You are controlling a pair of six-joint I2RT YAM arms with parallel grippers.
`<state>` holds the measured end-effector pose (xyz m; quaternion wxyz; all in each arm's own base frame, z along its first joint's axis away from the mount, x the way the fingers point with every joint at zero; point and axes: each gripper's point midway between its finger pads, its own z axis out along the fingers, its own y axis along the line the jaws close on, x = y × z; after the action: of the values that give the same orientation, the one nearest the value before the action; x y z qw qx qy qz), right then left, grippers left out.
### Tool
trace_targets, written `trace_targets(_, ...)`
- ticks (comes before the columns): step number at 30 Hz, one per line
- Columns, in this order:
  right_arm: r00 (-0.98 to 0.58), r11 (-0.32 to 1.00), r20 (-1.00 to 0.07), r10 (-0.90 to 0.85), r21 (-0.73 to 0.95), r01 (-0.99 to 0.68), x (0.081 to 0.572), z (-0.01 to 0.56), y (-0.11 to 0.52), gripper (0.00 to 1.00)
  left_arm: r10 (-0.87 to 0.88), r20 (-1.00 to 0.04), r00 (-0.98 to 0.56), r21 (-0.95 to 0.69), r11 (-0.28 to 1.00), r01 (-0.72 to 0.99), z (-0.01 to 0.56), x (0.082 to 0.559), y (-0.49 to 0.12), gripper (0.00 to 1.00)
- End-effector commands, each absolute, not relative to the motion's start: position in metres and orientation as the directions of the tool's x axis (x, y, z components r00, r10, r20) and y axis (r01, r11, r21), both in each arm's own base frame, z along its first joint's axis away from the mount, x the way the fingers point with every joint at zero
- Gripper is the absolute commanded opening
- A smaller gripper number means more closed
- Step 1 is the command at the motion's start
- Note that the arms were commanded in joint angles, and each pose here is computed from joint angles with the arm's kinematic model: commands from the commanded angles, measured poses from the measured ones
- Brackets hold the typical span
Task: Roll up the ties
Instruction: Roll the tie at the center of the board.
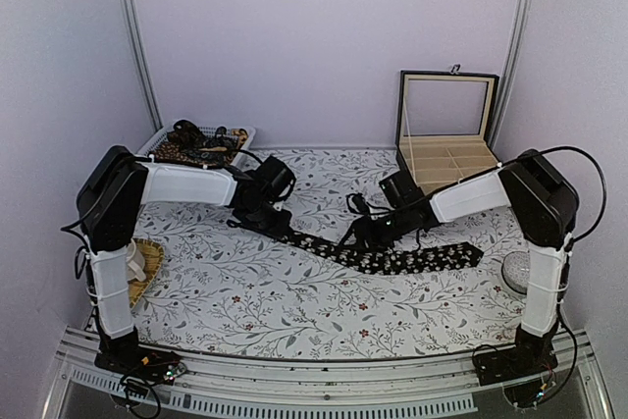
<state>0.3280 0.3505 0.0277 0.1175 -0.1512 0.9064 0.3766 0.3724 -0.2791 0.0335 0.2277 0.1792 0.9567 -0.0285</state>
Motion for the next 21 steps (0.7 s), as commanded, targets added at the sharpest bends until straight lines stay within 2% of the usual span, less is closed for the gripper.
trace_targets(1, -0.985, 0.765, -0.132, -0.106, 0.623, -0.166, 0.265, 0.002, 0.321, 0.52, 0.362, -0.453, -0.815, 0.151, 0.932, 0.331, 0.05, 0.371, -0.266, 0.0)
trace_targets(7, -0.991, 0.761, -0.132, 0.012, 0.644, -0.077, 0.266, 0.015, 0.319, 0.54, 0.475, -0.428, -0.769, 0.347, 0.872, 0.345, 0.06, 0.364, -0.276, 0.0)
trace_targets(14, -0.985, 0.75, -0.17, 0.013, 0.654, -0.102, 0.283, 0.033, 0.328, 0.56, 0.594, -0.391, -0.703, 0.54, 0.767, 0.347, 0.068, 0.359, -0.288, 0.0)
trace_targets(21, -0.984, 0.73, -0.177, -0.018, 0.67, -0.134, 0.289, 0.044, 0.327, 0.56, 0.664, -0.341, -0.665, 0.608, 0.696, 0.383, 0.053, 0.349, -0.284, 0.0)
